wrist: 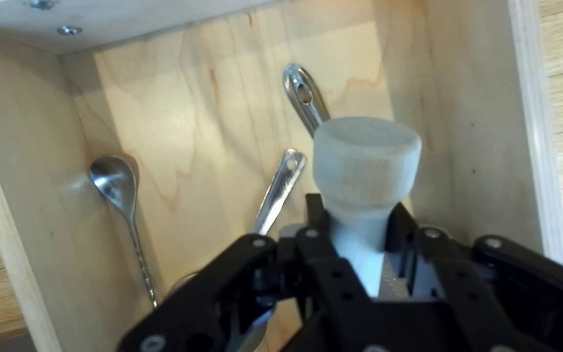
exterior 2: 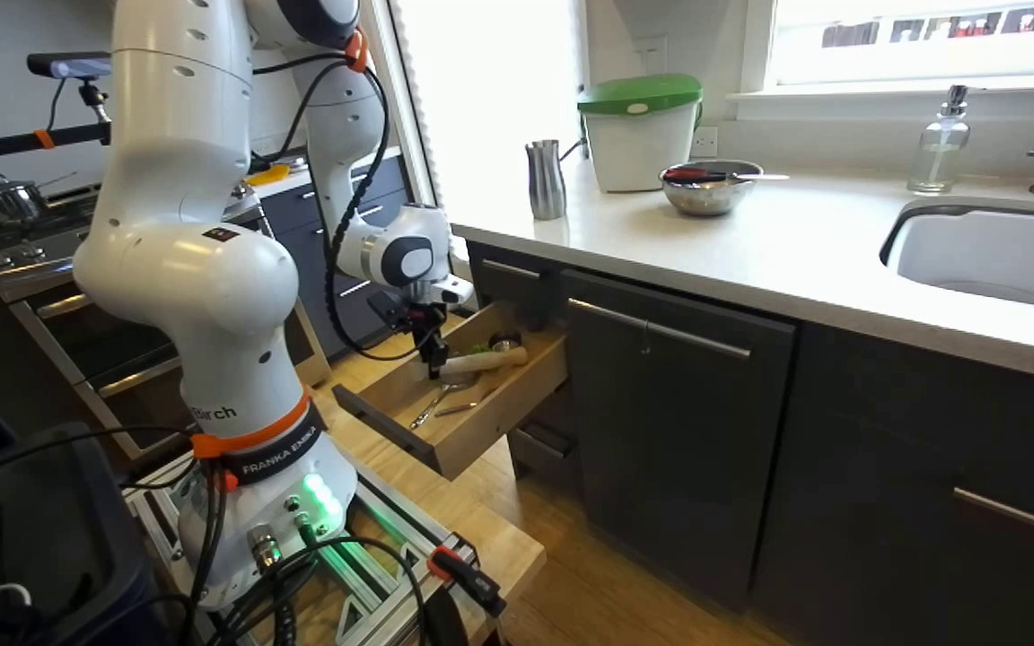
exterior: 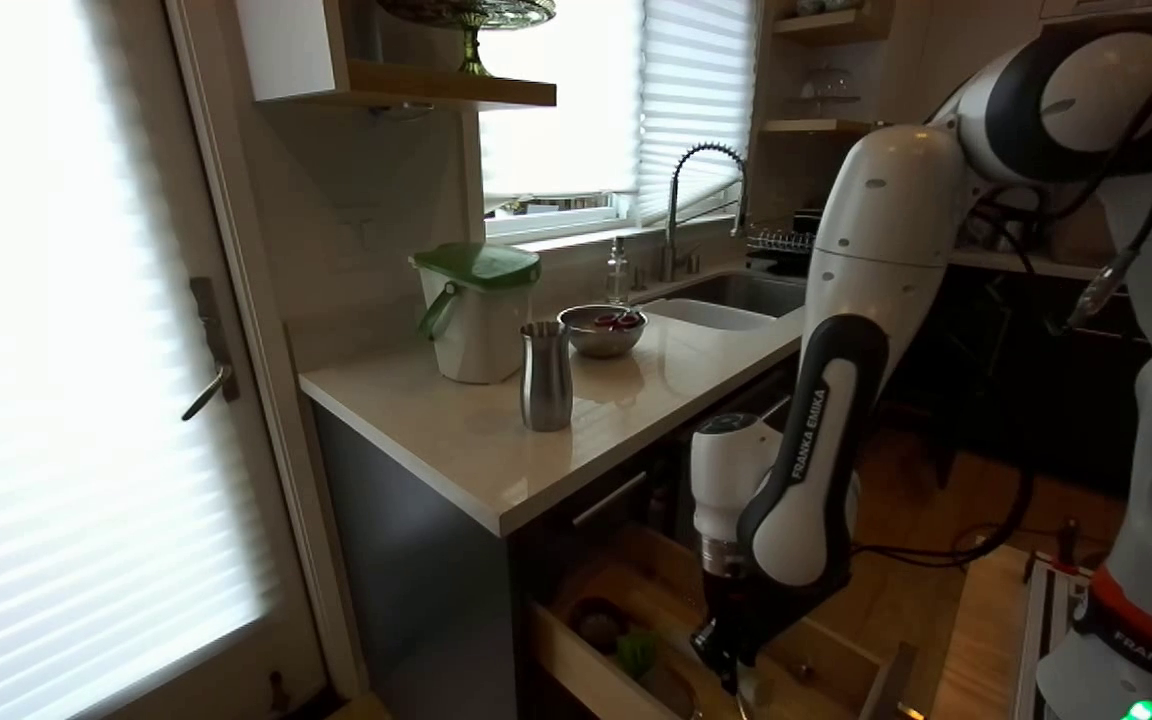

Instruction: Move the pestle from the drawer to the countertop

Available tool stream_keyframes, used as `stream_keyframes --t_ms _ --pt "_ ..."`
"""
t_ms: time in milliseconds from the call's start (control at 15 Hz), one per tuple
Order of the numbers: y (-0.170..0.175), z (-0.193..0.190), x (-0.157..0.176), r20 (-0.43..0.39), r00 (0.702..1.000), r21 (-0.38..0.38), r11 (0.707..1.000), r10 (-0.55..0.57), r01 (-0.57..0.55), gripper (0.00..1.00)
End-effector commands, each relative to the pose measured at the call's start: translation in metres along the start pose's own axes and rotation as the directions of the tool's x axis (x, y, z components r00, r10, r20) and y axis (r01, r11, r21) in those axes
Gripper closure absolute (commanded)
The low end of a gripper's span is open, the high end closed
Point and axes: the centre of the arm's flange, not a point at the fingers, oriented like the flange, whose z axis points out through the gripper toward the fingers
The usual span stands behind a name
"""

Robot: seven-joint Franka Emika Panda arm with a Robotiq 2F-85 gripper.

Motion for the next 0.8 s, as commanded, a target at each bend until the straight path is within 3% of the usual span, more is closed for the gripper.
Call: stream_keyframes --t_ms 0,133,267,533,733 --pt "0.015 -0.044 -0.034 -0.053 0.998 0.044 0.999 0.033 -0.031 0.92" --pt "0.017 -0.045 -0.033 -0.039 0.998 0.036 0.999 0.040 -0.038 0.92" --pt "0.016 -0.031 -0.031 0.026 1.000 0.040 0.999 0.012 -0.013 0.92" --pt "0.020 -0.036 -0.032 0.025 0.999 0.124 0.991 -0.047 0.043 0.92" --pt "0.025 -0.073 -0.047 -0.170 0.985 0.060 0.998 -0.008 0.018 0.92"
